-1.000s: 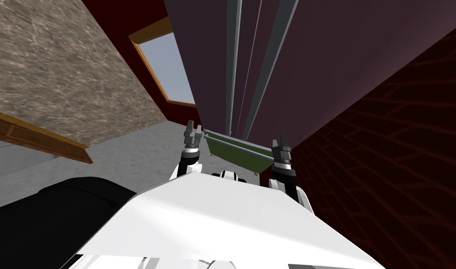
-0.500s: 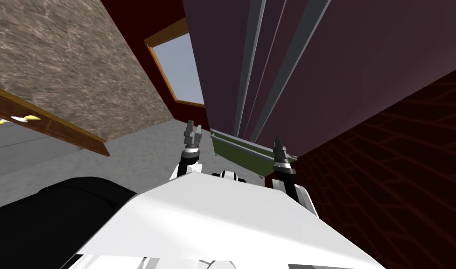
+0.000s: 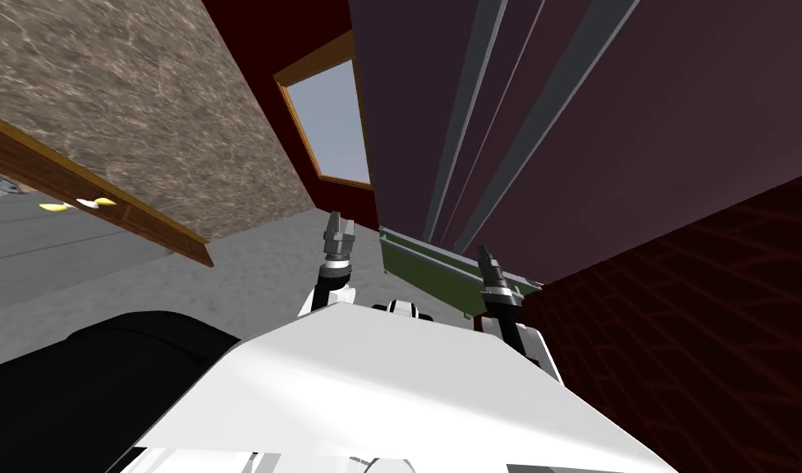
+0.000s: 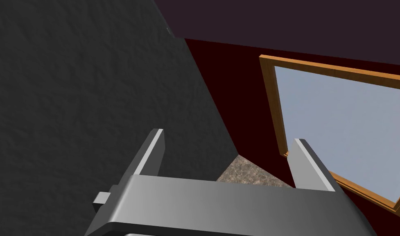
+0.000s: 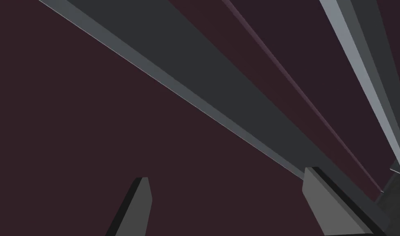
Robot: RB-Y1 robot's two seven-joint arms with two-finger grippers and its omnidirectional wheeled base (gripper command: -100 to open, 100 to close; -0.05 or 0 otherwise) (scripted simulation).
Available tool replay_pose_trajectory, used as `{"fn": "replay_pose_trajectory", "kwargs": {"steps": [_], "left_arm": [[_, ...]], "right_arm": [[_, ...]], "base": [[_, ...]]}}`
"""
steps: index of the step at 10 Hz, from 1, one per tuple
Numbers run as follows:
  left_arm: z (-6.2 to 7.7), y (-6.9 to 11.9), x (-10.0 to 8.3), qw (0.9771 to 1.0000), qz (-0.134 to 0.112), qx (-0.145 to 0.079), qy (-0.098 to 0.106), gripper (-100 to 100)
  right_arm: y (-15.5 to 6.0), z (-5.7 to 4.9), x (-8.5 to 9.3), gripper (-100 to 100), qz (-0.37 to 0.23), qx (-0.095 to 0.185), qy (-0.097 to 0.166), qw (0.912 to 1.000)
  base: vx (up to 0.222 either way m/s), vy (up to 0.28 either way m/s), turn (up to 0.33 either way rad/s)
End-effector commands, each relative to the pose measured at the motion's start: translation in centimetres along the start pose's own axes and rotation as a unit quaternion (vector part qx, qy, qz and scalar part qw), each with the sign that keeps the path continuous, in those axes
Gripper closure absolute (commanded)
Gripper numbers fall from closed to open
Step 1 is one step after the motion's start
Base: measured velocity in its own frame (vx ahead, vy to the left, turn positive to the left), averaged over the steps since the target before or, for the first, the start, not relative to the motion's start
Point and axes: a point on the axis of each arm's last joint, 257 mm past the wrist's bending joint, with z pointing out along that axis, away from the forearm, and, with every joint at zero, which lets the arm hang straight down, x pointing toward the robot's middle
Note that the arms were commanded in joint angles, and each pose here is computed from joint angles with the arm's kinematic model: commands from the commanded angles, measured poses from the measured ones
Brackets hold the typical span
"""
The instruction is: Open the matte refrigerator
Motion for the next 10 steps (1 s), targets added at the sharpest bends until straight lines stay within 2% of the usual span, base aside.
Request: {"fn": "replay_pose_trajectory", "kwargs": {"steps": [1,2,4,5,7,8,10], "left_arm": [[0.0,0.0,0.0,1.0,0.0,0.0,0.0,0],[0.0,0.0,0.0,1.0,0.0,0.0,0.0,0],[0.0,0.0,0.0,1.0,0.0,0.0,0.0,0],[0.0,0.0,0.0,1.0,0.0,0.0,0.0,0],[0.0,0.0,0.0,1.0,0.0,0.0,0.0,0],[0.0,0.0,0.0,1.0,0.0,0.0,0.0,0],[0.0,0.0,0.0,1.0,0.0,0.0,0.0,0]], "right_arm": [[-2.9,-0.1,0.2,-100,-0.077,0.031,0.016,0.9964],[-2.9,-0.1,0.2,-100,-0.083,0.031,0.017,0.9959],[-5.8,-0.3,0.2,-100,-0.151,0.062,0.032,0.986],[-5.8,-0.3,0.3,-100,-0.158,0.062,0.034,0.9849],[-8.9,-0.8,-0.1,-100,-0.227,0.093,0.049,0.9682],[-8.9,-0.8,0.0,-100,-0.234,0.093,0.052,0.9664],[-11.9,-1.3,-0.6,-100,-0.3,0.125,0.068,0.9435]], "base": [[-0.001,0.105,0.158],[0.005,0.09,0.058],[0.004,0.11,0.142],[0.003,0.101,0.047],[0.013,0.109,0.138],[0.021,0.097,0.054],[0.019,0.111,0.132]]}}
